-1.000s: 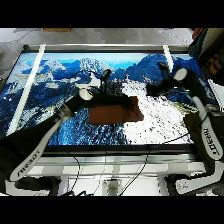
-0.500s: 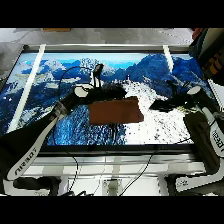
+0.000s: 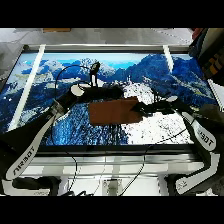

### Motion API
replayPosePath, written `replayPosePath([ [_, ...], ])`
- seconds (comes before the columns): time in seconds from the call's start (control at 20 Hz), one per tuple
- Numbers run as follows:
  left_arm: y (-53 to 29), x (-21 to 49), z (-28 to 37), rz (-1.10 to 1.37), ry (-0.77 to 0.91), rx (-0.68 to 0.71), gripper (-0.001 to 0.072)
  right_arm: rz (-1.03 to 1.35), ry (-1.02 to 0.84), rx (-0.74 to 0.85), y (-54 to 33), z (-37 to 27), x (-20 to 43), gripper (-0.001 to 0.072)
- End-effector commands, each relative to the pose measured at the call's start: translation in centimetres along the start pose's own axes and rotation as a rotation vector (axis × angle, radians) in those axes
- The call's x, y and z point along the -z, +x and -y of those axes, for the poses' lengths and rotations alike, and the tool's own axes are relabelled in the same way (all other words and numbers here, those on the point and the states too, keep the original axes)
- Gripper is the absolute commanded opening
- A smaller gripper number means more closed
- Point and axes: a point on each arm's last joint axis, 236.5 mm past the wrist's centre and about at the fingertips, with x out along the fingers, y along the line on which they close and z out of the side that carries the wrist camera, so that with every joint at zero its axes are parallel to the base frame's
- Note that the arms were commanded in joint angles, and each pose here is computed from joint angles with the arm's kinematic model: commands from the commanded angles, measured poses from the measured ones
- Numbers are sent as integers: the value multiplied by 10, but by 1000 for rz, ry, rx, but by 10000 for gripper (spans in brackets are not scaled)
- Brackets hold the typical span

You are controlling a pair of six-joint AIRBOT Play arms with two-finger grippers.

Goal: Fold the clothes and pants, and hang the long-sleeved shirts on hangers.

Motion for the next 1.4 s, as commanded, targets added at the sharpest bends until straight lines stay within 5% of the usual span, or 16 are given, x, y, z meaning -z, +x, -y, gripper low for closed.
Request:
replayPosePath([
  [0.0, -1, 4, -2, -18, 21, -7, 719, -31, -85, -9, 25, -24, 10, 615],
  [0.05, -1, 4, -2, -18, 21, -7, 719, -36, -130, -15, 29, -34, 10, 563],
  [0.1, -1, 4, -2, -18, 21, -7, 718, -32, -175, -19, 32, -43, 9, 436],
  [0.2, -1, 5, -4, -27, 39, -15, 717, -1, -218, -17, 34, -57, -1, 4],
  [0.45, -50, 17, -42, -194, 423, -206, 673, 99, -295, -73, -17, -98, -43, 9],
  [0.55, -95, 3, -60, -239, 562, -322, 382, 190, -311, -89, -70, -111, -67, 9],
  [0.6, -117, -5, -64, -241, 598, -367, 291, 248, -303, -82, -101, -113, -78, 9],
  [1.0, -245, -52, -27, -74, 647, -487, 279, 617, -9, 473, -376, -4, -38, 9],
  [1.25, -260, -58, -13, -33, 667, -492, 280, 662, 546, 905, -497, 91, 105, 9],
  [1.35, -260, -58, -13, -33, 667, -492, 280, 543, 742, 941, -499, 111, 162, 9],
])
